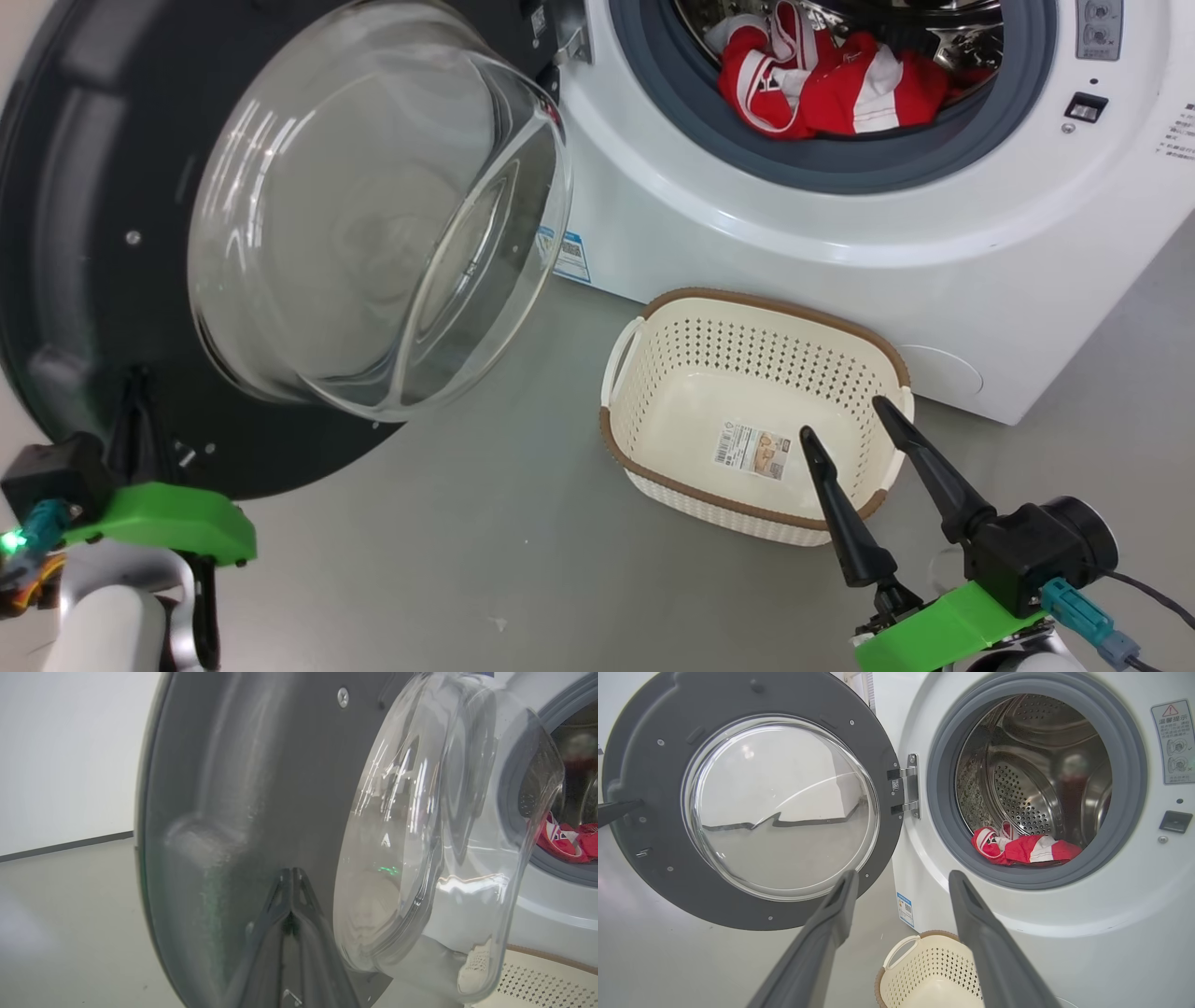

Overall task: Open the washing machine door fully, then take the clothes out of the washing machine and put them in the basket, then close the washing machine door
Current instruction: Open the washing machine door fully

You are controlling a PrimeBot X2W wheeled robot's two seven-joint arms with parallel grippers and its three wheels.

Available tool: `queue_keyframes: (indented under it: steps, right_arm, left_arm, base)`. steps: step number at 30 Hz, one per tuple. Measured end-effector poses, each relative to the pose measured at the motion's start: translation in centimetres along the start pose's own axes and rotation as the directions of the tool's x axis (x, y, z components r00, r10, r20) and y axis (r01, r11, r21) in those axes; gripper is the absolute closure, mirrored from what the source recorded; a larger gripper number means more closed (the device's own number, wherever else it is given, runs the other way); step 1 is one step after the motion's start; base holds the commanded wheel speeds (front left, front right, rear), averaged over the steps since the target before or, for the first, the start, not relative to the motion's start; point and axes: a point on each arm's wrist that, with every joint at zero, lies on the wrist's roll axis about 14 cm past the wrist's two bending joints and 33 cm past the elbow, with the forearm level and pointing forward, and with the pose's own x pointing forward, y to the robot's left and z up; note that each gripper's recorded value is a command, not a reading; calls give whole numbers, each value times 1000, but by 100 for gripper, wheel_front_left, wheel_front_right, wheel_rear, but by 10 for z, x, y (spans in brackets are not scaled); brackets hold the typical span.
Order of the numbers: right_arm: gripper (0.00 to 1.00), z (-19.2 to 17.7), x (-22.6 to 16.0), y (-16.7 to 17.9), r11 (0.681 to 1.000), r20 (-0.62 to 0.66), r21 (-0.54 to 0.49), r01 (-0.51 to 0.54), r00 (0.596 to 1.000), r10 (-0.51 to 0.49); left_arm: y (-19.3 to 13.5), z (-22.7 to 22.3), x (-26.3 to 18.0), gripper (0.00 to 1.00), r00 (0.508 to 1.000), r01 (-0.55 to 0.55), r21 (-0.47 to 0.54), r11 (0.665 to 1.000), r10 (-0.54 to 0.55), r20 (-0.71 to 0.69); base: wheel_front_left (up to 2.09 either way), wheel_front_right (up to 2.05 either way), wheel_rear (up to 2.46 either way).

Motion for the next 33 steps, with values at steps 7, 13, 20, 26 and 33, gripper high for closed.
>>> queue_keyframes:
  steps: [7,13,20,26,33]
  right_arm:
    - [0,-4,-1,-5,1000,-10,7,11,1000,-11]
    - [0,-7,-2,-8,1000,-22,4,20,1000,-20]
    - [0,-9,-2,-11,1000,-25,9,28,999,-27]
    - [0,-14,-2,-14,999,-44,7,32,999,-31]
    - [0,-15,-1,-16,999,-51,5,34,998,-34]
  left_arm:
    - [4,-1,9,100,1000,-27,-4,1000,27,1]
    - [7,-2,16,100,999,-40,4,999,40,-3]
    - [12,-2,22,100,998,-65,-12,998,65,-3]
    - [14,0,29,100,997,-79,-8,997,79,-2]
    - [17,-1,34,100,996,-94,-11,996,94,-6]
  base:
    - [0,0,0]
    - [0,0,0]
    - [0,0,0]
    - [0,0,0]
    - [0,0,0]
